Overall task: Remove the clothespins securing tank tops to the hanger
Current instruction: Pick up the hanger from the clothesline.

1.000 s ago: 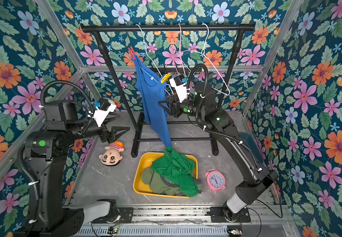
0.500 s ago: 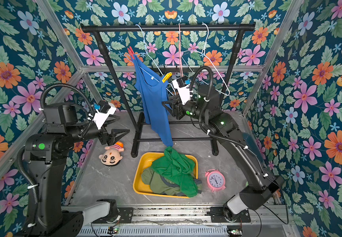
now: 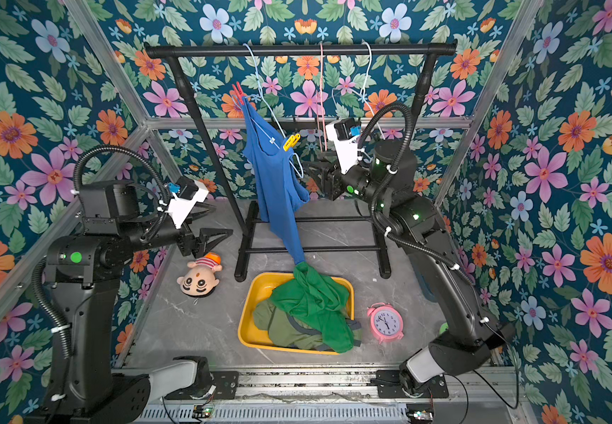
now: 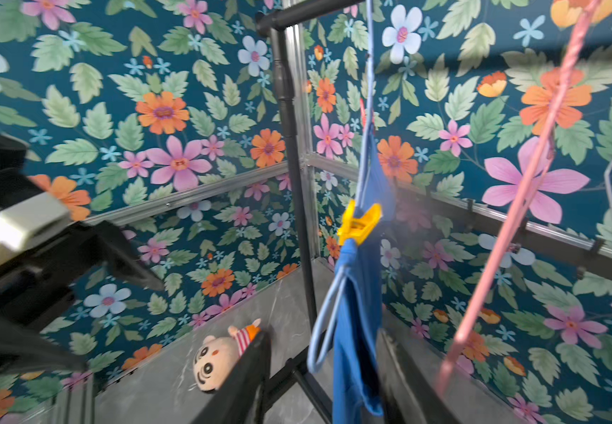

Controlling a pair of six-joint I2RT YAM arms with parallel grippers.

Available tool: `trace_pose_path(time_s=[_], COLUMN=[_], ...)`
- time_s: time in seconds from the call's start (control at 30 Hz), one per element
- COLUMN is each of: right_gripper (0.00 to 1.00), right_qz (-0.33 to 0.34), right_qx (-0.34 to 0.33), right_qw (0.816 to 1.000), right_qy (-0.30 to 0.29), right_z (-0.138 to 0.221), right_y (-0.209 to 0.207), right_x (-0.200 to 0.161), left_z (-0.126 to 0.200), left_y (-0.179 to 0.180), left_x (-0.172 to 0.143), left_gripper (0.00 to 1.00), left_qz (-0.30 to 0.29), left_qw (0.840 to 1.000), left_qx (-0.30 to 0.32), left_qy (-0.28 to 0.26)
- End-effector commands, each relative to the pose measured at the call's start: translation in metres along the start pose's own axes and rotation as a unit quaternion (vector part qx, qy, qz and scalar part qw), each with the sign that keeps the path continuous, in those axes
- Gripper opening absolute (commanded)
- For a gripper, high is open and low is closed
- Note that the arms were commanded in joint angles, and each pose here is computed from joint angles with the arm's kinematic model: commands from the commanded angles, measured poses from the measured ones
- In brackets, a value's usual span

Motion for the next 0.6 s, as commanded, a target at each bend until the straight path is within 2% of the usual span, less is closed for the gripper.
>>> trace_pose_path(time_s=[0.0,0.2,0.27,0.57], right_gripper=[0.49,0.49,0.49,0.35], right_qz=[-0.009,-0.027,-0.035,-0.032], right_qx=[0.019,0.031,0.034,0.017], right_qw=[1.000,0.999,0.999,0.999], right_qy=[0.001,-0.006,0.009,0.011], right_z=[-0.012,-0.028,-0.046,-0.060], right_y=[0.001,-0.001,-0.006,-0.013], right_x=[-0.003,-0.006,-0.022,-0.032], left_z=[0.002,0.001,0.000,-0.001], left_y=[-0.003,-0.003,-0.003,-0.003], left_x=[-0.002,-0.005,-0.005,-0.006], left_gripper=[0.83,0.83,0.83,0.83], left_qz=[0.004,0.005,0.005,0.005], left_qw=[1.000,1.000,1.000,1.000], left_qx=[-0.005,-0.004,-0.006,-0.009], left_qy=[0.001,0.005,0.005,0.004])
Point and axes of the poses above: each gripper's point midway between its finger pads, its own z axis back along the fingers, its own y axis along the line the jaws close on, x = y × z, the point moved 5 cm from there along z, back along the fingers, and after that the axes turned 9 degrees about z, right-handed, at the moved point
